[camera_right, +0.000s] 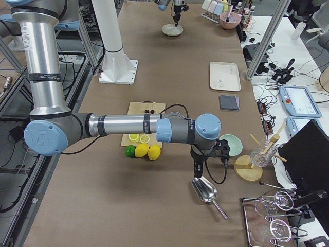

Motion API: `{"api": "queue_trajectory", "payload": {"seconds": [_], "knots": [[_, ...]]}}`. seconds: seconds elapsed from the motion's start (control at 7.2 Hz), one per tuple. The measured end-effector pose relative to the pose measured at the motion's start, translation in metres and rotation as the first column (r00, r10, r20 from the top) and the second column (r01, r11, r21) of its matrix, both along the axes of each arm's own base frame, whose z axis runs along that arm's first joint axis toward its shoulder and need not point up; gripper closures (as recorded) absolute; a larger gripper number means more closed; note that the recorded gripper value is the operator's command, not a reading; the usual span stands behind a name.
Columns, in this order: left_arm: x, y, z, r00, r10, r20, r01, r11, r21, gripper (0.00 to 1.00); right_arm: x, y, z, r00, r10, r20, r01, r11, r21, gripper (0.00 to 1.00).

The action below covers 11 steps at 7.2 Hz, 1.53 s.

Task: Place red cherry on plate
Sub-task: 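Reach the left gripper to the white plate and grasp its rim, then carry the white plate with the left gripper to the table center and lower it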

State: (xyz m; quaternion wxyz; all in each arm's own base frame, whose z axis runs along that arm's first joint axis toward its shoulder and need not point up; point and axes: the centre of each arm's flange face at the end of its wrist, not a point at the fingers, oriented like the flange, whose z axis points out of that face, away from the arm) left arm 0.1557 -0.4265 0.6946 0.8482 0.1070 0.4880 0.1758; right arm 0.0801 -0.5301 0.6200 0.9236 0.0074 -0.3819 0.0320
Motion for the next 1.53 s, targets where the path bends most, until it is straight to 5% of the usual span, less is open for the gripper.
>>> {"api": "queue_trajectory", "payload": {"seconds": [0.56, 0.97, 1.11, 1.53], "knots": [[-0.022, -0.065, -0.068, 0.985, -0.115, -0.132, 0.099, 0.988, -0.122, 1.0, 0.0, -0.001, -0.005, 1.0, 0.0, 0.002, 0.0, 1.0, 0.01, 0.0], [0.052, -0.138, -0.187, 0.953, -0.242, -0.182, 0.197, 0.952, -0.236, 1.0, 0.0, -0.001, -0.007, 1.0, -0.002, 0.004, 0.002, 1.0, 0.018, 0.0], [0.11, -0.143, -0.235, 0.939, -0.285, -0.191, 0.228, 0.934, -0.274, 1.0, 0.0, -0.001, -0.008, 1.0, -0.003, 0.004, 0.002, 1.0, 0.019, 0.0], [0.259, -0.095, -0.329, 0.896, -0.401, -0.19, 0.309, 0.871, -0.382, 1.0, -0.001, -0.001, -0.008, 1.0, -0.003, 0.003, 0.003, 1.0, 0.019, 0.0]]}}
